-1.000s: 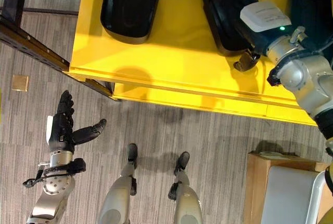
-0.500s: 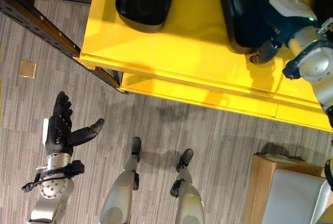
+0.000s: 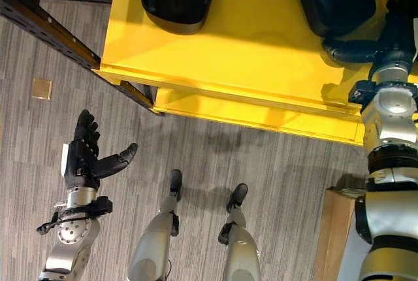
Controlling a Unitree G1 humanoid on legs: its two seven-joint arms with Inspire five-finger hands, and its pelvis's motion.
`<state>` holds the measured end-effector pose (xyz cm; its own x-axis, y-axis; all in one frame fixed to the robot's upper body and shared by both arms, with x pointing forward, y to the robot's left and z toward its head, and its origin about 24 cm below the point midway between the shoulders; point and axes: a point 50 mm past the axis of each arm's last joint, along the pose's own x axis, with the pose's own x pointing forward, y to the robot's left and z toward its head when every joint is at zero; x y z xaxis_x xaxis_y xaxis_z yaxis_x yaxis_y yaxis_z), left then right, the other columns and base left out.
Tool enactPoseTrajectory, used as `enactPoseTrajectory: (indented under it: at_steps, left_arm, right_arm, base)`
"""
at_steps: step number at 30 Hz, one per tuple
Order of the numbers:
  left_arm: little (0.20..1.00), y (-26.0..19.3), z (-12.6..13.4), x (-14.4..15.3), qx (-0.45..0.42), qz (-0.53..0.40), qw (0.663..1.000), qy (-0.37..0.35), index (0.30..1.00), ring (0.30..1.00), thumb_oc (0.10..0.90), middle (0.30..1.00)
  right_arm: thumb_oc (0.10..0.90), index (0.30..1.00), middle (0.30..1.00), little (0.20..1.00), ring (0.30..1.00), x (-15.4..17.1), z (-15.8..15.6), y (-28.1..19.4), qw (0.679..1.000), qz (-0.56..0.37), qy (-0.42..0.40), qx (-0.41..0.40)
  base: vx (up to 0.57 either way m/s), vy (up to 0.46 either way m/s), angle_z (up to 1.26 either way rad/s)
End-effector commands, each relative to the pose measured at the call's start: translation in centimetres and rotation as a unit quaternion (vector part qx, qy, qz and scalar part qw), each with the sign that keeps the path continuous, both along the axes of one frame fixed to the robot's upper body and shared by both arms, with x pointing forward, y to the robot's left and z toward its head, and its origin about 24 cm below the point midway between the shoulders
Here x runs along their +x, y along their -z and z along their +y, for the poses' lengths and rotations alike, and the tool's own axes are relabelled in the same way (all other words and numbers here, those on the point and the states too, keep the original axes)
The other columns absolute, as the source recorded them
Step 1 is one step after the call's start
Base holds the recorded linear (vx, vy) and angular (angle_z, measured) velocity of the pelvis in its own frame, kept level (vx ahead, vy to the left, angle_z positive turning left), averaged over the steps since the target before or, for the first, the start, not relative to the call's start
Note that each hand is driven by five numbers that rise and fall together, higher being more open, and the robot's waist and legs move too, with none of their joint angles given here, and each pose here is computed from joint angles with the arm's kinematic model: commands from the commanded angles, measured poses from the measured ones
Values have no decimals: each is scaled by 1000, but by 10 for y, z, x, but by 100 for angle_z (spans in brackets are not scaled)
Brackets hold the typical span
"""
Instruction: Move parts from the plastic box to the shelf.
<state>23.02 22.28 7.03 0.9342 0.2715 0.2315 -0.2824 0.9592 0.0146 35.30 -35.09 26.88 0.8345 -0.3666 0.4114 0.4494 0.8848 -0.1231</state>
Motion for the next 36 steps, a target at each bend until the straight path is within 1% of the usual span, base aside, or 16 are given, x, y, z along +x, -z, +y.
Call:
enactPoseTrajectory:
  at_steps: [1,6,11,18,20,27,31,35,36]
  left_arm:
    - [1000,-43,-3,-5,5,-116,993,22,1000,1000,900,1000]
    - [1000,-44,-1,-5,7,-118,993,13,1000,1000,900,1000]
    - [1000,-44,-1,-5,9,-117,993,7,1000,1000,900,1000]
    - [1000,-42,1,-6,10,-111,994,0,1000,1000,900,1000]
    - [1000,-40,1,-5,13,-107,994,-1,1000,1000,900,1000]
    - [1000,-39,1,-7,10,-105,994,-4,1000,1000,900,1000]
    - [1000,-38,2,-7,13,-101,995,-7,1000,1000,900,1000]
    - [1000,-38,5,-9,21,-101,995,-14,1000,1000,900,1000]
    - [1000,-39,7,-10,26,-102,994,-19,1000,1000,900,1000]
  right_arm:
    - [900,1000,1000,1000,1000,11,48,-44,992,-52,-98,-59]
    - [900,1000,1000,1000,1000,10,70,-50,984,-72,-136,-85]
    - [900,1000,1000,1000,1000,6,85,-37,976,-67,-179,-102]
    - [900,1000,1000,1000,1000,-1,87,-15,973,-58,-206,-90]
    - [900,1000,1000,1000,1000,-3,88,3,972,-43,-215,-79]
    - [900,1000,1000,1000,1000,-6,79,20,978,-32,-199,-60]
    - [900,1000,1000,1000,1000,-8,72,24,981,-25,-181,-64]
    - [900,1000,1000,1000,1000,-17,64,0,979,-41,-144,-135]
    - [900,1000,1000,1000,1000,-23,62,-16,974,-56,-124,-179]
  base:
    - [0,0,0]
    - [0,0,0]
    - [0,0,0]
    - [0,0,0]
    - [0,0,0]
    - [5,3,2]
    - [0,0,0]
    - [0,0,0]
    - [0,0,0]
